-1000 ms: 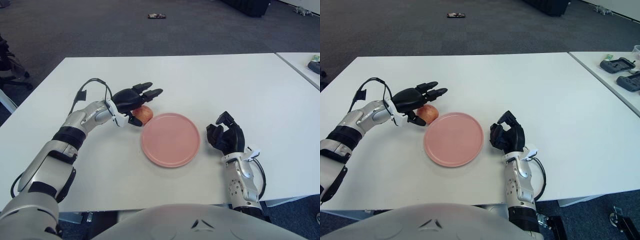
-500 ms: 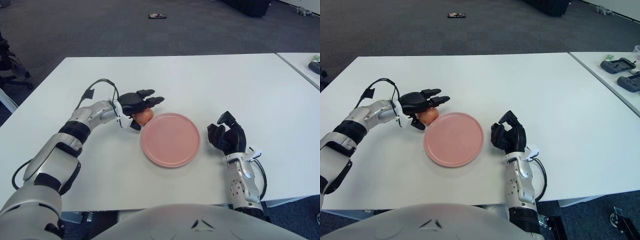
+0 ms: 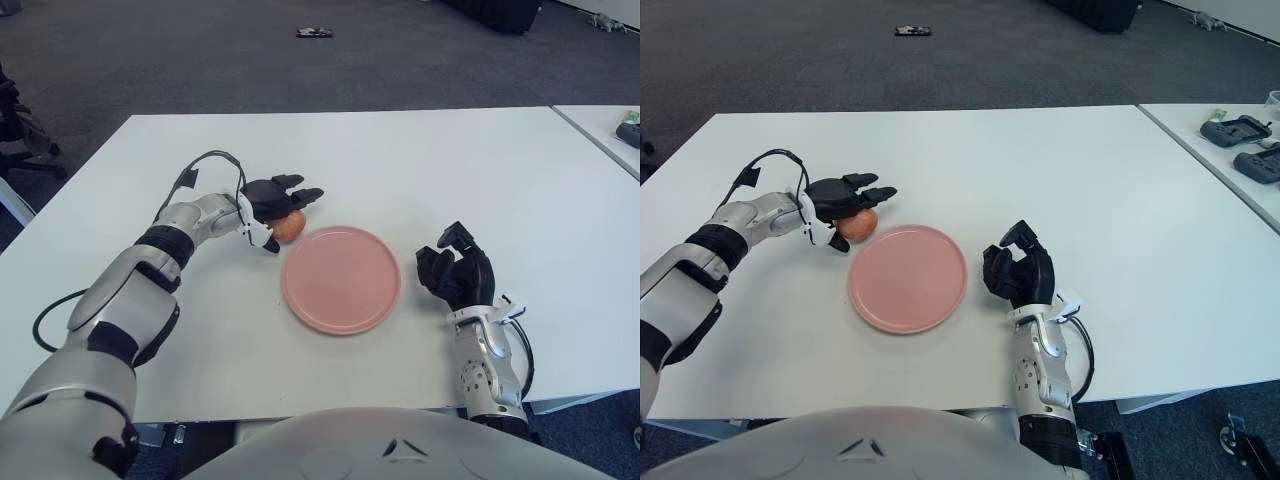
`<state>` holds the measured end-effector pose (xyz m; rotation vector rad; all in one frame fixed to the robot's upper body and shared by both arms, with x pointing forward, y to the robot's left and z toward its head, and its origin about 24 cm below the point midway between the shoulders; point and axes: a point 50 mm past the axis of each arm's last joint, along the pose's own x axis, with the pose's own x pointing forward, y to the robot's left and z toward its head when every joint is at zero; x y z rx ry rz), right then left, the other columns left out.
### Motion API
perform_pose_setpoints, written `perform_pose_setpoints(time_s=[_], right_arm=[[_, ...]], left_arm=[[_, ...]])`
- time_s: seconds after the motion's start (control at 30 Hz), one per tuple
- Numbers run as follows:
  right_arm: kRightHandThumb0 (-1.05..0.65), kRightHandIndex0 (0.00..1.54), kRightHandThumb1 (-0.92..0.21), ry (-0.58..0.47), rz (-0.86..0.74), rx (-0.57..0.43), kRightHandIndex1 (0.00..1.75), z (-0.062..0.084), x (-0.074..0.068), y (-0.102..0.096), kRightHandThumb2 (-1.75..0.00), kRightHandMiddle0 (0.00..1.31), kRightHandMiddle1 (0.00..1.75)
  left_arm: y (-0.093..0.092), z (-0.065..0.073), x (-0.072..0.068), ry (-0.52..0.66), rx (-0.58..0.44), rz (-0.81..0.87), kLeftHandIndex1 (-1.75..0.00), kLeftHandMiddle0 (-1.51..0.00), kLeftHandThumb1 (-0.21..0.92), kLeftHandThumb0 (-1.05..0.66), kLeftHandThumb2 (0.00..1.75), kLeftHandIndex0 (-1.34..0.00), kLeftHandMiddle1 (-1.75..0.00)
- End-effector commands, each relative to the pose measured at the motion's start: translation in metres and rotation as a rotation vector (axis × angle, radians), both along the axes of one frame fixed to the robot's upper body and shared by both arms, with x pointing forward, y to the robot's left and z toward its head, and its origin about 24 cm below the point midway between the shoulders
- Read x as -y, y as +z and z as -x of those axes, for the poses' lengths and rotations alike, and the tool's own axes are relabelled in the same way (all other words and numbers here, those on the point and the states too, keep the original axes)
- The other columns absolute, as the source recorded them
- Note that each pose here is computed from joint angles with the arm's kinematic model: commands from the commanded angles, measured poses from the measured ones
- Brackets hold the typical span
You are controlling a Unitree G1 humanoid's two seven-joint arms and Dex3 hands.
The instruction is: Put the apple into the plate.
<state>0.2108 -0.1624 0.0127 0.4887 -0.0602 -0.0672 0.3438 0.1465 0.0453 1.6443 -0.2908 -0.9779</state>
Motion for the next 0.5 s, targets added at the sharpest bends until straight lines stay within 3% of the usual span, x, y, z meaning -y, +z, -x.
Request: perform_pose_setpoints(time_s=[0.0, 0.47], right_arm=[[-0.54, 1.31, -0.18, -0.015, -0.047, 0.023, 1.75, 0.001, -0.003, 0.003, -1.49, 0.73, 1.75], [-0.54, 1.32, -0.18, -0.024, -0.08, 0.029, 1.75, 0.005, -0.001, 0.006, -1.49, 0.73, 1.75]], left_arm=[[-0.018, 0.003, -0.01, 0.049, -0.072, -0.135, 0.0, 0.0, 0.65, -1.02, 0.59, 0.0, 0.0], [-0.026, -0.003, -0.028, 0.262, -0.144, -0.155, 0.0, 0.0, 0.68, -1.0, 0.51, 0.0, 0.0]])
